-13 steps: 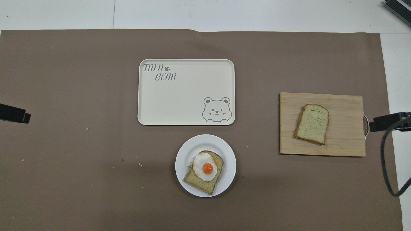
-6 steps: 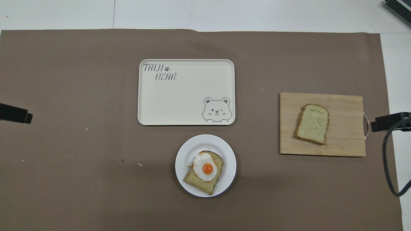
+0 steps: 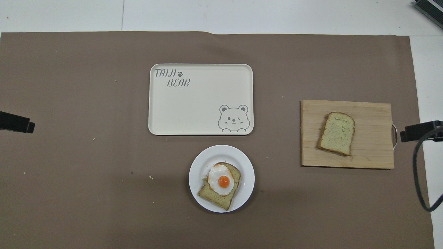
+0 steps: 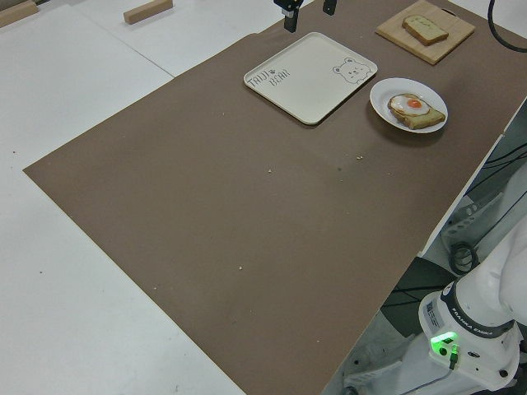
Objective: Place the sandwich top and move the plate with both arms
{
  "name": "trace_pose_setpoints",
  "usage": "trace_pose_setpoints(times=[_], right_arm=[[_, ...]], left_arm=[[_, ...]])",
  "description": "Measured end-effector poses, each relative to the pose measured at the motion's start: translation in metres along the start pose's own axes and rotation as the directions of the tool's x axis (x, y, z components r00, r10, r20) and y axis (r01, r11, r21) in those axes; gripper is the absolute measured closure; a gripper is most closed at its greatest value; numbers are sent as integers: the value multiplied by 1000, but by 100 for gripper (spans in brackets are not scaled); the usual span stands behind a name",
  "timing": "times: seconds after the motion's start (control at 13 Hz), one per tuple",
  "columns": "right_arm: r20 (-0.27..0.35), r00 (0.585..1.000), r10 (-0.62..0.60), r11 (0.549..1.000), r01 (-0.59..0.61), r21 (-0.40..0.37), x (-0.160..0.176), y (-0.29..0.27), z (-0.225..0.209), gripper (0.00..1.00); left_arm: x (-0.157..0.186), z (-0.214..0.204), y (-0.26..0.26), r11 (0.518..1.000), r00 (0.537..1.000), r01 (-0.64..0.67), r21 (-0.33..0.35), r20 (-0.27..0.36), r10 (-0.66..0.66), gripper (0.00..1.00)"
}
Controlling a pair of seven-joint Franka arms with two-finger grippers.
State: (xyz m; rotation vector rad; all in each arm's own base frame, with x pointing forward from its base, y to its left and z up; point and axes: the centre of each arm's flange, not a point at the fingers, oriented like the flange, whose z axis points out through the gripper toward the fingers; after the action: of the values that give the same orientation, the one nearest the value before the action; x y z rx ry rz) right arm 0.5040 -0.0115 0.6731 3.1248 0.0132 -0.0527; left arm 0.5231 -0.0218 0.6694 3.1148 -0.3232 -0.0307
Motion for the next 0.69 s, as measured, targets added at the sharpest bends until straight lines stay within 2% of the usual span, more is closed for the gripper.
trace_pose_setpoints(times=[0.46,0.69], right_arm=[[10,1000,9,1000,-9,1,-1,5,1,0],[-27,1000,9,1000,-9,0,4,5,0,0]], left_arm=[[0,0,1,1000,1000,-2,-2,1,2,0],[0,2,2,1000,1000,-3,-3,4,3,0]])
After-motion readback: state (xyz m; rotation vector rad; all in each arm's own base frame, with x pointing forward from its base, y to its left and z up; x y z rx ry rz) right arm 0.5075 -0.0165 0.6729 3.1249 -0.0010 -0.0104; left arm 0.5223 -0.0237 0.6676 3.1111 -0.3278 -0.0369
